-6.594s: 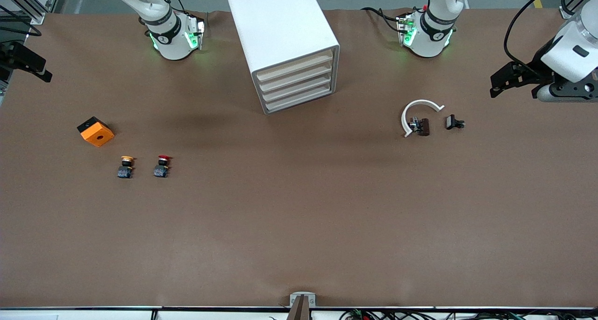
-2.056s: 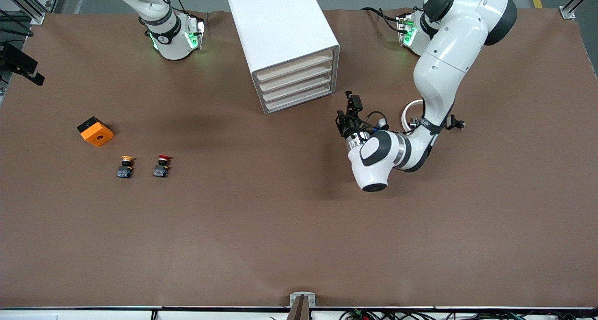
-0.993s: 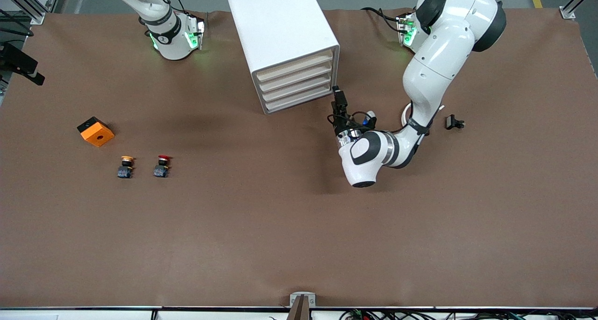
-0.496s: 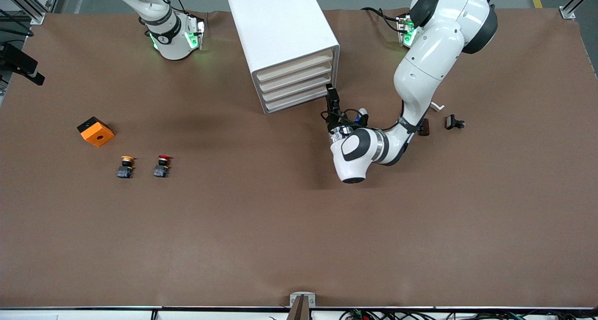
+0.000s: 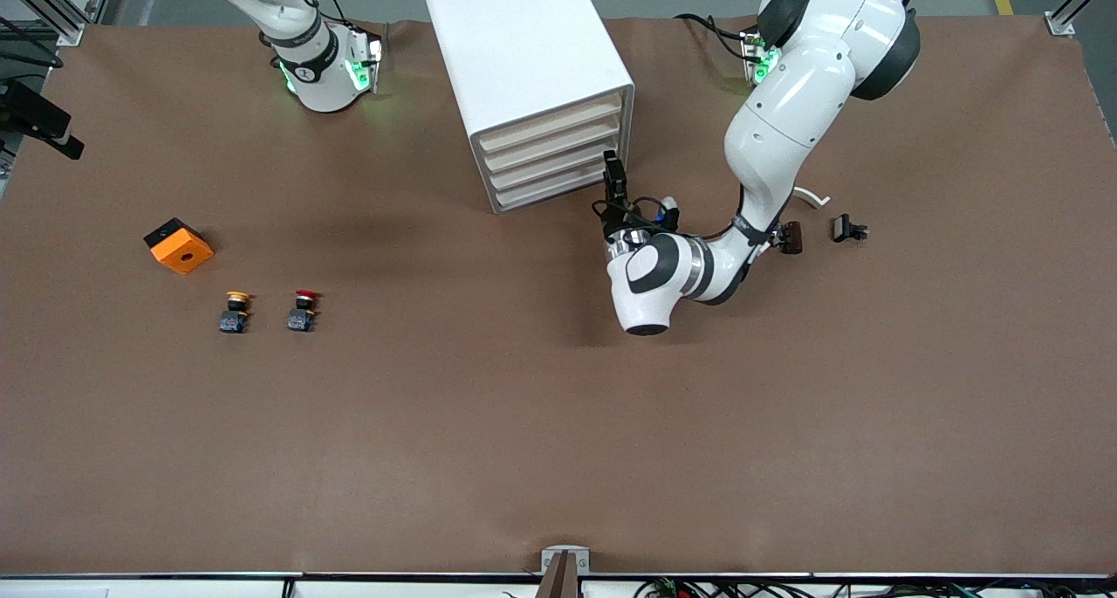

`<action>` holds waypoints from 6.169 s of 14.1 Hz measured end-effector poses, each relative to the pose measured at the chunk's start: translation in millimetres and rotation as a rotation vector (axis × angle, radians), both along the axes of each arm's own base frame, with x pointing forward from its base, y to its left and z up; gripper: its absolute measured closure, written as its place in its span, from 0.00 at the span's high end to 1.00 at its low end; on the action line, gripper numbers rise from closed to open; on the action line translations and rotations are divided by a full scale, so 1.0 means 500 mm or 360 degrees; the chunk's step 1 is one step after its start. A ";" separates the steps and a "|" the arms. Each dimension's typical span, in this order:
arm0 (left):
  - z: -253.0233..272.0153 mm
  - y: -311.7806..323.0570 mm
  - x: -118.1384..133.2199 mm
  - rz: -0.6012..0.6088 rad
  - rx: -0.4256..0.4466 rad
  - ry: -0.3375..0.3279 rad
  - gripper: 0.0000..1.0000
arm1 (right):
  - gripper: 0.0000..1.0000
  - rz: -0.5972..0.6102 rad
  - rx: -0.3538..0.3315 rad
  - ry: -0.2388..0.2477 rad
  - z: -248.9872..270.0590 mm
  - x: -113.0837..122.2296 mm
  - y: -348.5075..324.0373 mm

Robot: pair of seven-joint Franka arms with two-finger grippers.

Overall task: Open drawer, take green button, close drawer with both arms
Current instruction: 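Grasp the drawer handle with the left gripper and pull it open, then pull the drawer further out with the left gripper, then reach the right gripper into the drawer while the left gripper withdraws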

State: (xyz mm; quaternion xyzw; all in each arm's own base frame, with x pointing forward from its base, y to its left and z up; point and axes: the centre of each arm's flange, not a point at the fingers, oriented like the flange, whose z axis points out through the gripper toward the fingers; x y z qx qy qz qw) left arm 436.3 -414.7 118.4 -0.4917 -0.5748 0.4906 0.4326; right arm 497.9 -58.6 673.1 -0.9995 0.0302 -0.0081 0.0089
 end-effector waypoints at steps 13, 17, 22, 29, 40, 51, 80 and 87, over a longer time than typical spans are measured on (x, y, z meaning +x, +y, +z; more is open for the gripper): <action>-0.024 -0.020 -0.069 -0.0110 0.0042 0.0108 0.45 | 1.00 0.0017 -0.0068 0.0010 0.000 0.000 0.007; -0.026 -0.027 -0.077 -0.0123 0.0045 0.0109 0.37 | 1.00 0.0016 -0.0067 0.0022 -0.002 -0.001 0.007; -0.041 -0.027 -0.082 -0.0125 0.0061 0.0102 0.17 | 1.00 0.0016 -0.0067 0.0023 -0.002 -0.001 0.007; -0.042 -0.027 -0.081 -0.0125 0.0062 0.0101 0.15 | 1.00 0.0016 -0.0066 0.0038 -0.011 0.004 0.006; -0.035 0.049 0.011 0.0010 0.0076 0.0060 0.15 | 1.00 0.0041 -0.0062 0.0159 -0.103 0.087 0.013; 0.007 0.186 0.181 0.0294 0.0028 -0.0076 0.15 | 1.00 0.0045 -0.0076 0.0340 -0.235 0.151 0.006; 0.104 0.328 0.289 0.0334 -0.0388 -0.0309 1.00 | 1.00 -0.1411 -0.0072 0.0358 -0.330 0.090 0.705; 0.177 0.445 0.318 -0.0219 -0.1072 -0.0734 1.00 | 1.00 -0.1701 -0.0073 0.0323 -0.436 -0.002 0.956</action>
